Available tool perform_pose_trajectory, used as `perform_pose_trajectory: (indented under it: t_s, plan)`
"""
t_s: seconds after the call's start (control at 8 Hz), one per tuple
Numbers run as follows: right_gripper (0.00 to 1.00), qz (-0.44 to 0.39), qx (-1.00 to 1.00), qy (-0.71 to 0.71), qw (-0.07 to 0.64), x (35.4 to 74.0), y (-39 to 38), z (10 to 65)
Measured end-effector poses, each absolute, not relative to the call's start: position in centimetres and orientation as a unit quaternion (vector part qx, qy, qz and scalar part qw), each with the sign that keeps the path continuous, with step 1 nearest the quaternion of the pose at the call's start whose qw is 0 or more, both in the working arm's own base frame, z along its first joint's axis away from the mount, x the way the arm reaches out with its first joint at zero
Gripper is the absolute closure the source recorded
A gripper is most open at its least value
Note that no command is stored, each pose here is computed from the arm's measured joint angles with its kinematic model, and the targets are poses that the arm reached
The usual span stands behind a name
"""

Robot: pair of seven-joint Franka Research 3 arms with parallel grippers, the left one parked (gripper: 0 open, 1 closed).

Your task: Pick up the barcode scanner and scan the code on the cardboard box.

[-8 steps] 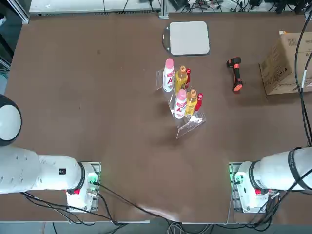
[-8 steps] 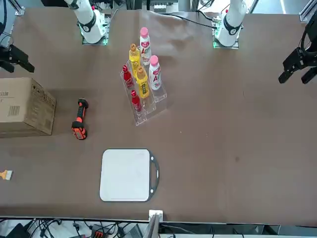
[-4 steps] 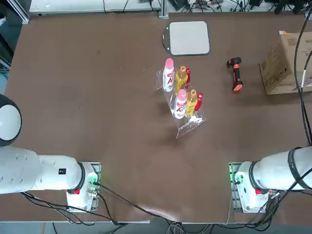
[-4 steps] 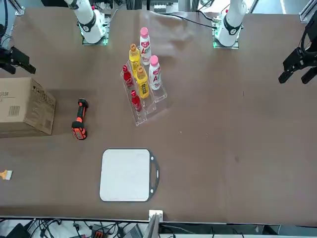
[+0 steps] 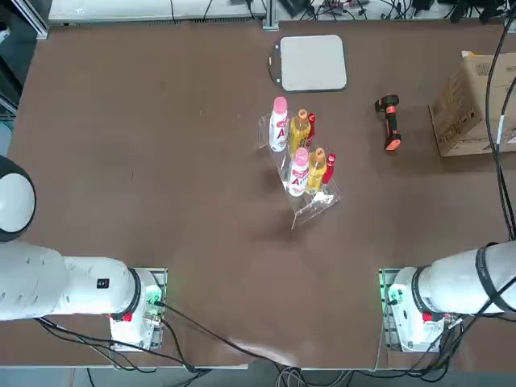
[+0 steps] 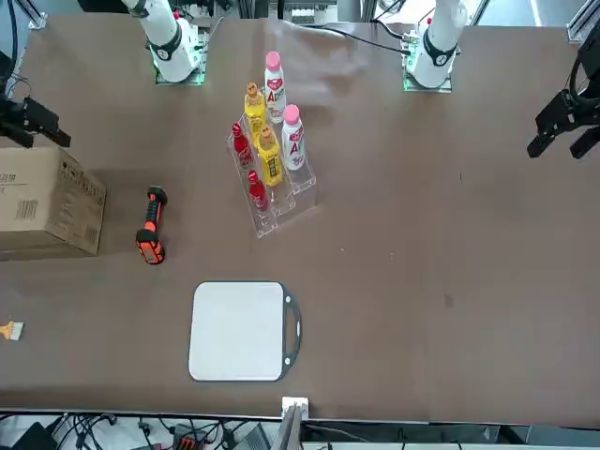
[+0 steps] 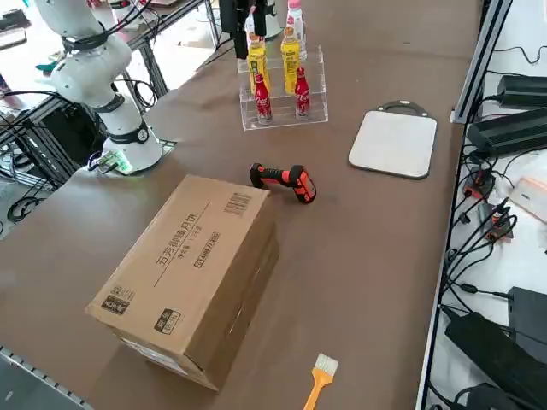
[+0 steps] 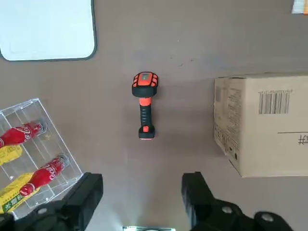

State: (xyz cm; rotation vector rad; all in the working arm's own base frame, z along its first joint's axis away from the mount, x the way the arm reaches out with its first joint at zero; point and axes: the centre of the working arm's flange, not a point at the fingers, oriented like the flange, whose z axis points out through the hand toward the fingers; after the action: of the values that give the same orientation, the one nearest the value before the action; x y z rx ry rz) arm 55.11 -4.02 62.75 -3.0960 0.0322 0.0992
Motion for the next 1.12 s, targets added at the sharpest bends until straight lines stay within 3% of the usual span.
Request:
perform_pose_trajectory:
  t_s: [0.5, 1.12]
  plan:
    - [0.00, -0.006, -0.999, 0.033, 0.024, 54.8, -6.5, 61.6]
    - [0.00, 0.007, -1.000, 0.019, 0.011, 54.3, -5.3, 61.9]
